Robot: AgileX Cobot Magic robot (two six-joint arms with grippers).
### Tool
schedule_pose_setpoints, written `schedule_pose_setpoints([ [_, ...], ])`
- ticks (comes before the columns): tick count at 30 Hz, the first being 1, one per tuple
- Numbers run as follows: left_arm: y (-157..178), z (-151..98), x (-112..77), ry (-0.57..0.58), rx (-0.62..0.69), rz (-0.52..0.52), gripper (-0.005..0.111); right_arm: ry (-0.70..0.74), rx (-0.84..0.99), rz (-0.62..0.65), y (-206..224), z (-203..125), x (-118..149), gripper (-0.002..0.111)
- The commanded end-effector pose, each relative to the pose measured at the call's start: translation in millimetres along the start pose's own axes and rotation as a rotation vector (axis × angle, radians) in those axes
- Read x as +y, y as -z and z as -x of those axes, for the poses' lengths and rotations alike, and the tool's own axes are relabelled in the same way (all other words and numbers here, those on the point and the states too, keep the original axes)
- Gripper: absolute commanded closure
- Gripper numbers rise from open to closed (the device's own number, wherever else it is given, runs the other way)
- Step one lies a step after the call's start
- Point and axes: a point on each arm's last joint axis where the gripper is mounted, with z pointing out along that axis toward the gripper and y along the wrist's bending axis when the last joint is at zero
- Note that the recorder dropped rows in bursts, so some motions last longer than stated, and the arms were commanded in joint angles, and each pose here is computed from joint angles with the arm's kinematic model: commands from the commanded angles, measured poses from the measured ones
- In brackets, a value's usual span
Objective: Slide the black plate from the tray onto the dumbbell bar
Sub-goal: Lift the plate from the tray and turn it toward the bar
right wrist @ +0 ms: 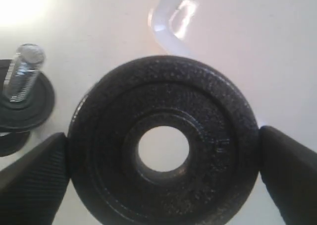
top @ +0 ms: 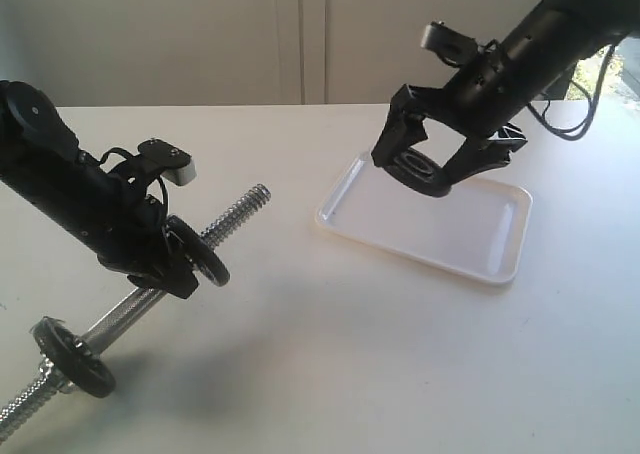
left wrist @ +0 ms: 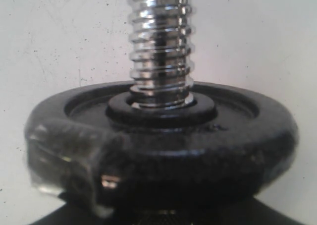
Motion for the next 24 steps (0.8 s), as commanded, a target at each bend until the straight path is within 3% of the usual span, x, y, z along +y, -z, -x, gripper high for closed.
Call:
schedule_pose_setpoints([
  [1,12.5,9.5,-8.9,0.032,-0.059,-0.044,0.107,-0.031,-0.094,0.202,20.2,5.7,0.9,0.108],
  [10,12.5,9.3,-9.2,0.032,-0.056,-0.047,0.107,-0.151,-0.125,0.300,15.7,-3.2,-29.8,0.108],
  [19,25.6,11.9,-14.3,0.014,-0.086,-0.037,0.107,-0.220,-0.125,0.411,-5.1,-14.6,-37.2,0.108],
  [24,26.1,11.1,-15.7,0.009,-0.078,-0.049,0.107,-0.261,-0.131,0.492,-16.8,-19.5,-28.8,0.108],
])
